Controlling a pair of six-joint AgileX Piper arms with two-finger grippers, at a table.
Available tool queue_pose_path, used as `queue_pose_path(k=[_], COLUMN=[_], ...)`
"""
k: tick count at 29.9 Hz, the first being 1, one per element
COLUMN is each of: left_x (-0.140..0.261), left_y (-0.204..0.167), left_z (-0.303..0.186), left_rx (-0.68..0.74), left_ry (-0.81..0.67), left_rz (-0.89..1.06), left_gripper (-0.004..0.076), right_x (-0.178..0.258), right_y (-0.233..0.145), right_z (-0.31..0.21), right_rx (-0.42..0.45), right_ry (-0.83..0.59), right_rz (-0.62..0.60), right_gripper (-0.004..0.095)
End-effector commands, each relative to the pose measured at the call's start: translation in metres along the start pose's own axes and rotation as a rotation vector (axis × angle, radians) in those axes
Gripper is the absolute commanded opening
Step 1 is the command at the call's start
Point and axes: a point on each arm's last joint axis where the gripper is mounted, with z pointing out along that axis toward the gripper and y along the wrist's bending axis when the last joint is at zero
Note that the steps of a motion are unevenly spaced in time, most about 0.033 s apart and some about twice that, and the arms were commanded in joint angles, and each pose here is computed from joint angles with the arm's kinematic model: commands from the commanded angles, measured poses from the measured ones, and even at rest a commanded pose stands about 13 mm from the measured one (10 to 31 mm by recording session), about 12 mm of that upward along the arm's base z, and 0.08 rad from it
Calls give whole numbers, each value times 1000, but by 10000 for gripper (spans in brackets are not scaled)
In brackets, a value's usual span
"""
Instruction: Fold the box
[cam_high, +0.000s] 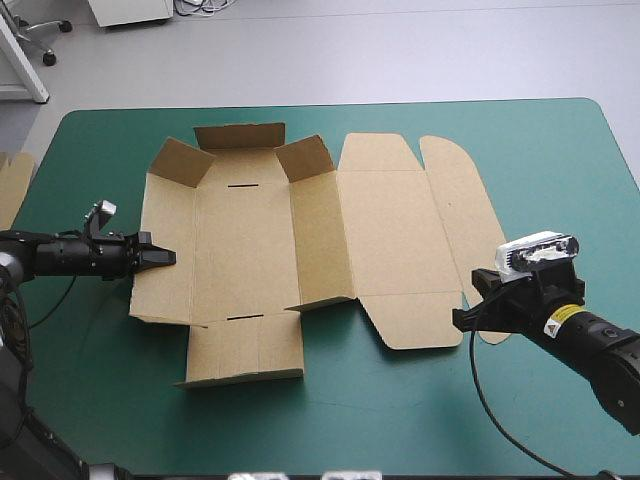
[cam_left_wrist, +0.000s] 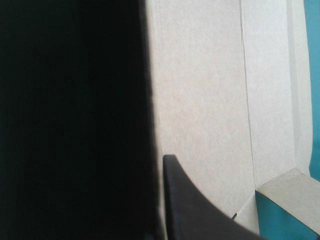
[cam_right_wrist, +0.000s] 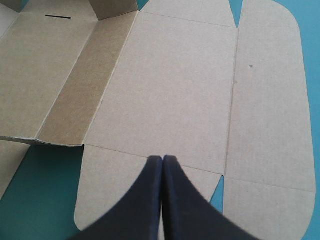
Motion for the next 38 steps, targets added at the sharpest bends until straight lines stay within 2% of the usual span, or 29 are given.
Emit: queue_pose_path(k=[1,8,15,27,33,38], left_x=[-17,-40,-51,-46,-25,3], left_y=[-50,-117,-192,-248,-286,-329], left_z=[-23,-8,15,38,44,35], left_rx=[52,-154,-332,-714,-758,-760], left_ry=[-9,157,206,212,172,77], left_rz=[137,399,716,1093,1224,1374], left_gripper=[-15,-15,-15,-15,-15,-15], right_x=[-16,-16,-16,-16,-16,-16], right_y=[0,-1,-1,-1,-1,-1], right_z=[-6,-6,-6,-6,-6,-6], right_rx=[6,22,24,20,20,21], right_ry=[-99,-100,-100,-96,-94,-91], right_rz=[-16,-41,-45,-34,-42,-69], right_gripper=[-19,-19,-19,-19,-19,-19])
